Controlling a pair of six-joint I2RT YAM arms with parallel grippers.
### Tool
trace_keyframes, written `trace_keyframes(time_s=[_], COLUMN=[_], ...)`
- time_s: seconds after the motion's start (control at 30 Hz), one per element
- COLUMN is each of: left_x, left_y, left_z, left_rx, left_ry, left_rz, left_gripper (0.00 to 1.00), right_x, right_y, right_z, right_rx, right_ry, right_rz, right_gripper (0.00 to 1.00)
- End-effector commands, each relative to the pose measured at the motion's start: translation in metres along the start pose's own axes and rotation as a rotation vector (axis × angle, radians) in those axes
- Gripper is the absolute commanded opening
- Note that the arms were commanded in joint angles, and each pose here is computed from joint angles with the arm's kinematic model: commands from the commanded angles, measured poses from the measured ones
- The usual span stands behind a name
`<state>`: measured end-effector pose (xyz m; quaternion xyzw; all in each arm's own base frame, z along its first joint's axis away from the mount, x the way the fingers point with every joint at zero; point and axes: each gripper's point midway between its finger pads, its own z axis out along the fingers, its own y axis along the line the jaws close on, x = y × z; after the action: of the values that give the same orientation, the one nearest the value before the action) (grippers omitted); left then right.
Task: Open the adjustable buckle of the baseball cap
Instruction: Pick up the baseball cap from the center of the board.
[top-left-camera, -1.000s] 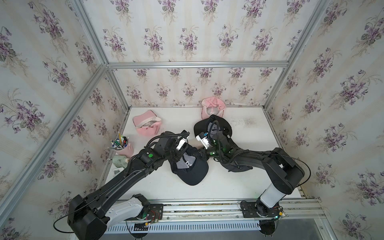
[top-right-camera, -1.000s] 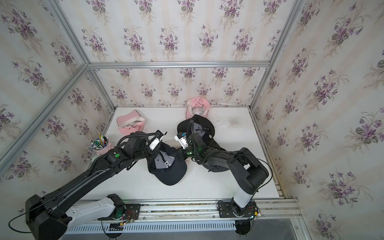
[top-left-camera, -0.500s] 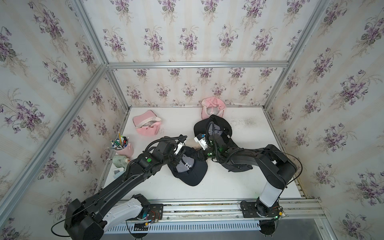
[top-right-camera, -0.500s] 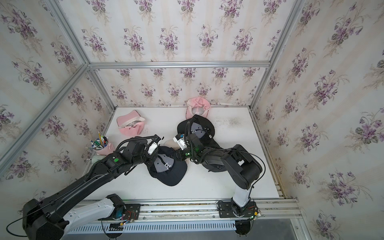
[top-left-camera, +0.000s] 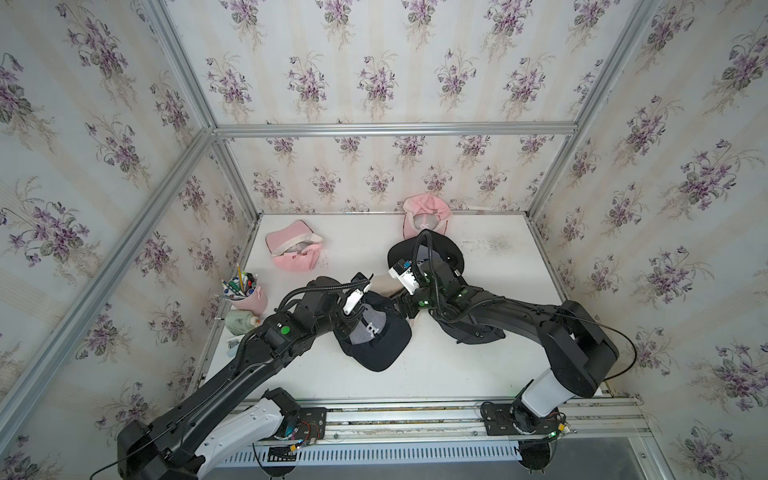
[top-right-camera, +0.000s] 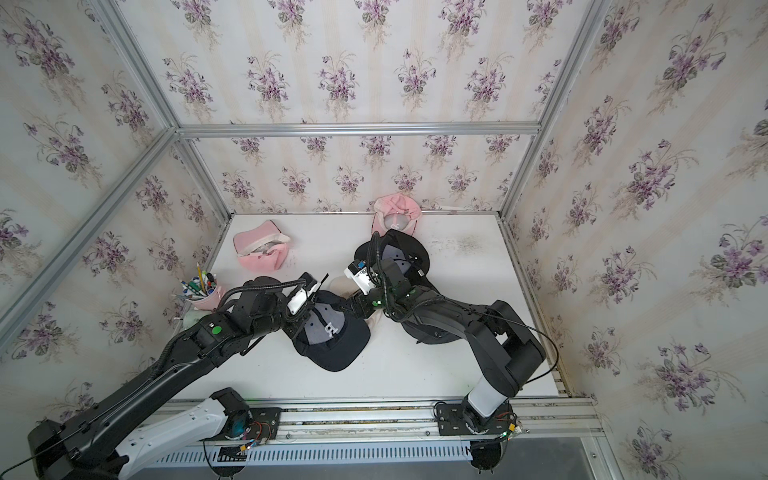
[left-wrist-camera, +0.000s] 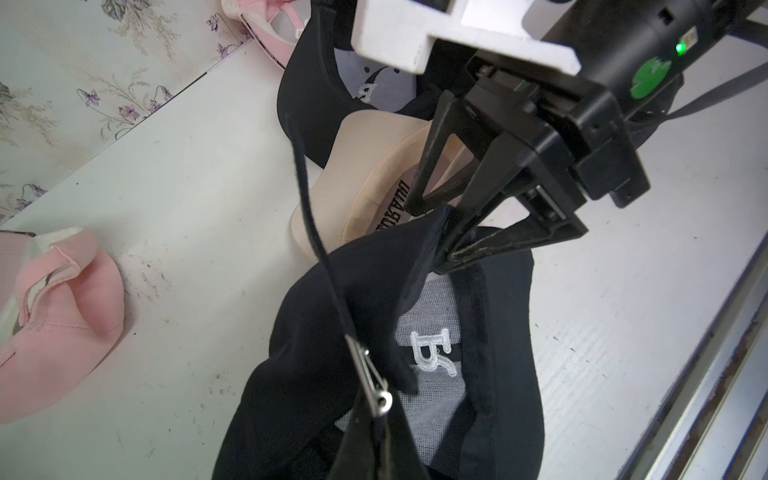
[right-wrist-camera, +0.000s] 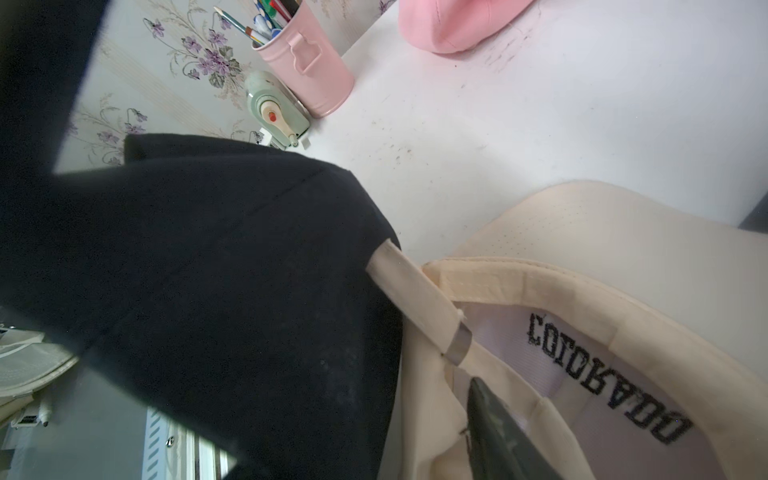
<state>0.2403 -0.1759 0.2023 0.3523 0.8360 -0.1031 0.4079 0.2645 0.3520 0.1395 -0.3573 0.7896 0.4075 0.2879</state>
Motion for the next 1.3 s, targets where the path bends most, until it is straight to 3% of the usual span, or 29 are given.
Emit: trace_keyframes(time_s=[0.0, 0.23, 0.67, 0.83, 1.0, 1.17, 1.27], left_x=[-0.012, -0.037, -0.068, -0.076, -0.081, -0.092, -0.101], left_y=[-0.005, -0.009, -0.021, -0.021, -0.022, -0.019, -0.019], left_z=[-0.006, -0.009, -0.006, -0.006, -0.006, -0.005, -0.006], left_rx=[0.029, 0.067, 0.158, 0.168, 0.177, 0.168, 0.171], left_ry=[-0.060, -0.119, -0.151, -0.157, -0.168, -0.188, -0.202], left_rz=[0.028, 0.050, 0.075, 0.090, 0.089, 0.090, 0.103], left_gripper=[0.02, 0.02, 0.03, 0.03, 0.06, 0.25, 0.35], right_x=[-0.006, -0.030, -0.067, -0.075, -0.078, -0.090, -0.095], right_y=[0.008, 0.028, 0.061, 0.062, 0.061, 0.047, 0.043], right_z=[-0.014, -0.036, -0.053, -0.056, -0.057, -0.066, -0.068], right_rx=[0.011, -0.004, -0.018, -0.004, 0.005, 0.111, 0.144], right_ry=[-0.021, -0.112, -0.234, -0.270, -0.277, -0.334, -0.345], right_rz=[-0.084, -0.209, -0.325, -0.334, -0.343, -0.319, -0.303], right_gripper=[0.61, 0.63, 0.55, 0.44, 0.19, 0.00, 0.00])
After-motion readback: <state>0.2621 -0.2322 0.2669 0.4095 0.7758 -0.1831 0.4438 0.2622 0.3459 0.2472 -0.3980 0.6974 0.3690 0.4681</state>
